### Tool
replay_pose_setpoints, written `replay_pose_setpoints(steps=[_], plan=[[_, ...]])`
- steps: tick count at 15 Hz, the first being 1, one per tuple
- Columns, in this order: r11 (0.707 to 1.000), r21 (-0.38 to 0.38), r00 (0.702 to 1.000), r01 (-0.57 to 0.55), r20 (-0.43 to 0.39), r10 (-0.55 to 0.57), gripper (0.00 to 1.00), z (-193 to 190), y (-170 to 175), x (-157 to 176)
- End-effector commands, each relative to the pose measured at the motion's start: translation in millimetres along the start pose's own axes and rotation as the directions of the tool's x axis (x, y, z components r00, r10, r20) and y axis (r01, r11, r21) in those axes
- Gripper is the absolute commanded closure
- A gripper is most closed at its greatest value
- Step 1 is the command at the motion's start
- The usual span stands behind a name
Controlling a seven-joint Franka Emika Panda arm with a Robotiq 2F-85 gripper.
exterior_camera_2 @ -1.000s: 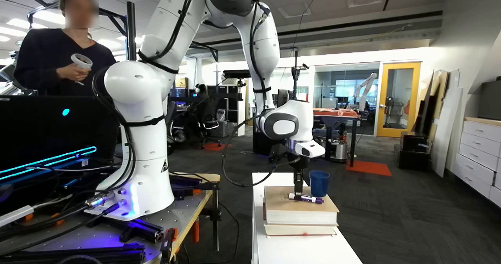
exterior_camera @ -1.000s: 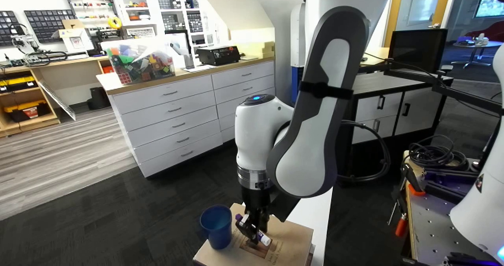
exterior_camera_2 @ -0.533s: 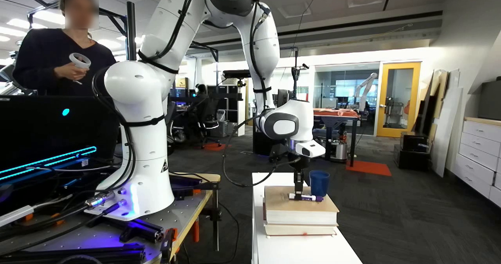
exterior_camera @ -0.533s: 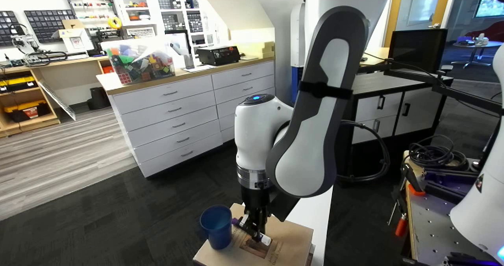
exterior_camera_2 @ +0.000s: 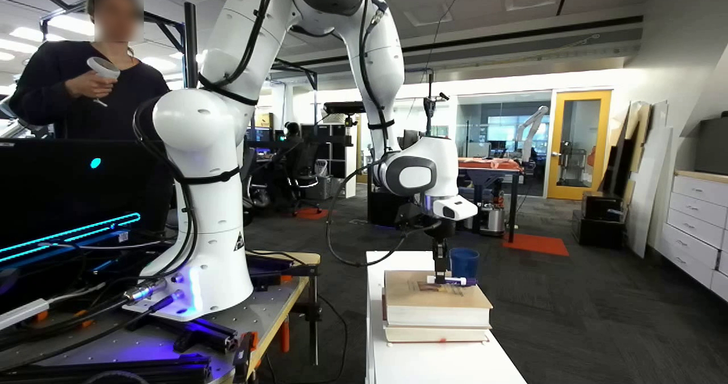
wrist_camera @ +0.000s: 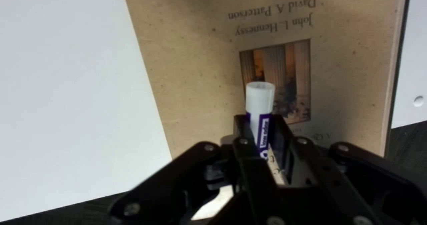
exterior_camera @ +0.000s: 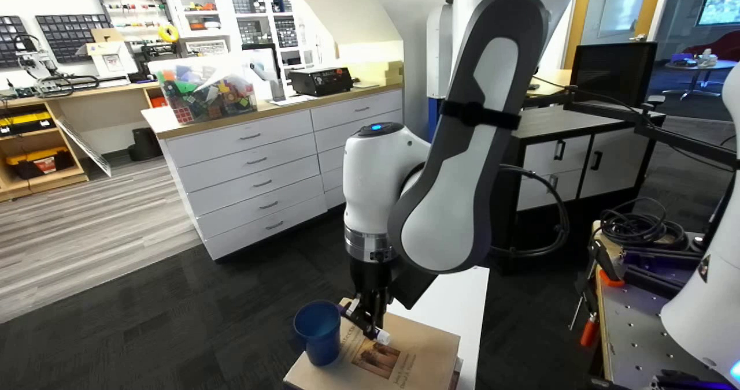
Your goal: Pick up the marker and put it in the cup
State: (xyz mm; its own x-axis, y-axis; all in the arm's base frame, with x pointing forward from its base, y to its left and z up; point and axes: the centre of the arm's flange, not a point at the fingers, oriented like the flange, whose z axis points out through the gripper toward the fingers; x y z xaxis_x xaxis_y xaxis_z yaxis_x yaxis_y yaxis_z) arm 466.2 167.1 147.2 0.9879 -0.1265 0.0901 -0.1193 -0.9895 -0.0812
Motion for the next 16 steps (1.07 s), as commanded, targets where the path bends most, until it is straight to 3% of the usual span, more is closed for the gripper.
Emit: replay_pose_setpoints(steps=[1, 16], plan=[[1.000, -0.017, 0.999, 0.009, -0.036, -0.010, 0.94, -41.1, 2.5, -6.7], [0.981, -0.158, 0.984, 0.113, -0.120, -0.133, 0.94, -88.5, 11.0, 9.2]])
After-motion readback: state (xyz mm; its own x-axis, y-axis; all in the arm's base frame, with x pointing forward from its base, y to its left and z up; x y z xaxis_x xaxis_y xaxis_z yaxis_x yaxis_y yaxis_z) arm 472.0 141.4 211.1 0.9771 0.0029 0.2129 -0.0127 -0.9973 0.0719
